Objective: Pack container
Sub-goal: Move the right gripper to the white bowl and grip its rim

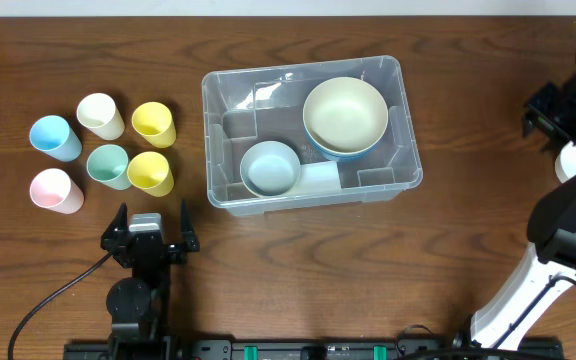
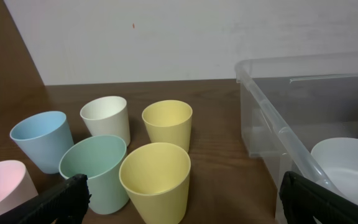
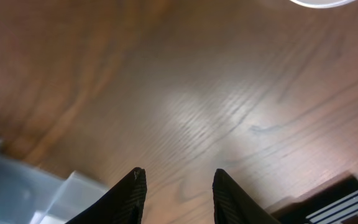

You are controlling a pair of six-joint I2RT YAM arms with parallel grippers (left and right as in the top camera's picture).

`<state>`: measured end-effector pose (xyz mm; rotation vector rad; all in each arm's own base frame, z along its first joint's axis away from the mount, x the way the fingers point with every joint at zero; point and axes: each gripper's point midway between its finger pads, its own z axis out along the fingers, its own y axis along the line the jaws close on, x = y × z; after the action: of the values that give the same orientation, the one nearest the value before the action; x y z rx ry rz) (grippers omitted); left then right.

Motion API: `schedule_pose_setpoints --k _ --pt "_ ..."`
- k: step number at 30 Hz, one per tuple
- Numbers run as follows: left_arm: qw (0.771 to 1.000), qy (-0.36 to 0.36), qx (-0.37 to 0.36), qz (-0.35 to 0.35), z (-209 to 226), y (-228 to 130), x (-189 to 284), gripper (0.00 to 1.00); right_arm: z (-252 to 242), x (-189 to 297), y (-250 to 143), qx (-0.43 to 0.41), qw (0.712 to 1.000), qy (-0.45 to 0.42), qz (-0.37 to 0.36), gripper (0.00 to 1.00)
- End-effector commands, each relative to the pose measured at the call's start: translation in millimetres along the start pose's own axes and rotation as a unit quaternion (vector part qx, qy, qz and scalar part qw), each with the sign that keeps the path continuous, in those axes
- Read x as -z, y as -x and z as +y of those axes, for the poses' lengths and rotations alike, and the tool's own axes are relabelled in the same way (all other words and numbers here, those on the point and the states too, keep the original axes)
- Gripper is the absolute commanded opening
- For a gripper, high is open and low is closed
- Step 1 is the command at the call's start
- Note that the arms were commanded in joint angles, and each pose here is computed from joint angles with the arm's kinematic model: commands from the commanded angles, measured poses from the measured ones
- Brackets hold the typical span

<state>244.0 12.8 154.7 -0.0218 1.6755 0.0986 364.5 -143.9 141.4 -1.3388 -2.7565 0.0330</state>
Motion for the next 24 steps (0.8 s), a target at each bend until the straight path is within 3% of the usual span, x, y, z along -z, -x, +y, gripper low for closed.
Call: schedule_pose_setpoints --k 1,12,24 --pt "1.0 0.012 -0.011 0.026 4.1 -18.1 -1.3 0.98 -20.4 -14.0 4.2 -0.039 0.999 -0.014 0.014 0.37" --pt "1.0 0.012 -0.011 0.026 4.1 -18.1 -1.3 0.98 -71.2 -39.2 25.2 -0.124 0.992 -0.016 0.027 0.38" --pt "1.0 0.012 -0.011 0.026 4.1 -18.1 -1.3 0.98 -101.8 -40.4 70.2 -0.099 0.994 0.007 -0.038 0.39"
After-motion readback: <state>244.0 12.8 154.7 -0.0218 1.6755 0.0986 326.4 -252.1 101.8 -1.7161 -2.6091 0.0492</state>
